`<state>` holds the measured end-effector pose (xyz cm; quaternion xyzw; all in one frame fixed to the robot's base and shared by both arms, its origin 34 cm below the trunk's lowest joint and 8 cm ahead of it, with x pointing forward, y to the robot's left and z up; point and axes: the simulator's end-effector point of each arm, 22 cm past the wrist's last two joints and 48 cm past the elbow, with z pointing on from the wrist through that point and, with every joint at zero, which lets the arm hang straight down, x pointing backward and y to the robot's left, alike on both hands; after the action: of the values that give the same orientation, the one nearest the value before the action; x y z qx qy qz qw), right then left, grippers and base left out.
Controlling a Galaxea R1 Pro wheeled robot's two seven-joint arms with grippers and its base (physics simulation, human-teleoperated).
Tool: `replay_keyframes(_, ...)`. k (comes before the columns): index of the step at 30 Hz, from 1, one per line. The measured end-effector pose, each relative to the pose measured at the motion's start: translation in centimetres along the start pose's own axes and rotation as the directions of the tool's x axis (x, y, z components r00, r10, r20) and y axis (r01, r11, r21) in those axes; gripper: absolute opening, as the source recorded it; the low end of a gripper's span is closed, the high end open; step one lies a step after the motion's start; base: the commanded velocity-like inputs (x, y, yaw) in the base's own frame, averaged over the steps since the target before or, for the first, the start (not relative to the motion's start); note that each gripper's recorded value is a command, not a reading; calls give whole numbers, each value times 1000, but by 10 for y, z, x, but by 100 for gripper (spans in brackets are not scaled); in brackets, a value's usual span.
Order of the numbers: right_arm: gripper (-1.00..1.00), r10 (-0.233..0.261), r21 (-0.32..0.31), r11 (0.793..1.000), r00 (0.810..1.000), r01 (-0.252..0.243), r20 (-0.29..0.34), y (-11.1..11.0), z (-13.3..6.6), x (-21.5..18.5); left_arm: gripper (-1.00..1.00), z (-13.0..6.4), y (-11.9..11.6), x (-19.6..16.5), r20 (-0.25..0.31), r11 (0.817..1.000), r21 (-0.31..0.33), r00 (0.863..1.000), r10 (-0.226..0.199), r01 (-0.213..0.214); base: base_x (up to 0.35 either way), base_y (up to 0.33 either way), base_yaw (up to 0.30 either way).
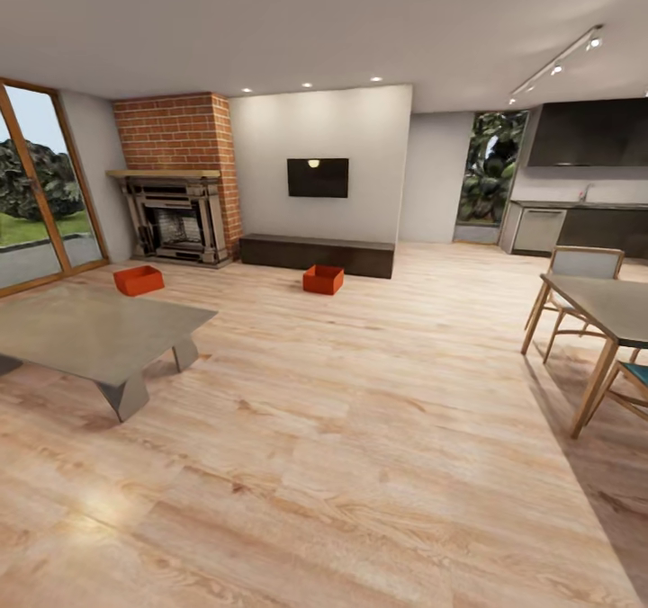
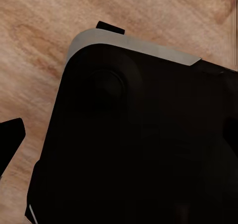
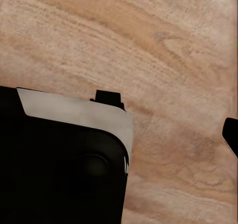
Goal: Move the two storage containers from the living room to the garage. In the garage, place one container on the floor and stack the other container on top of it (either order is fine).
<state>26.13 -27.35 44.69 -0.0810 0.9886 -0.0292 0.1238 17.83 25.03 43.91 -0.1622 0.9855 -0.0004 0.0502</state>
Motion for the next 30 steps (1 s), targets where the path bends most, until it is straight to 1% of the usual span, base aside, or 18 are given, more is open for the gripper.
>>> replay_keyframes(30, 100, 1, -2, 1000, 1000, -1, -2, 1, 0, 0, 100, 0, 0, 0, 0, 1000, 0, 1000, 0, 0, 325, 0, 0)
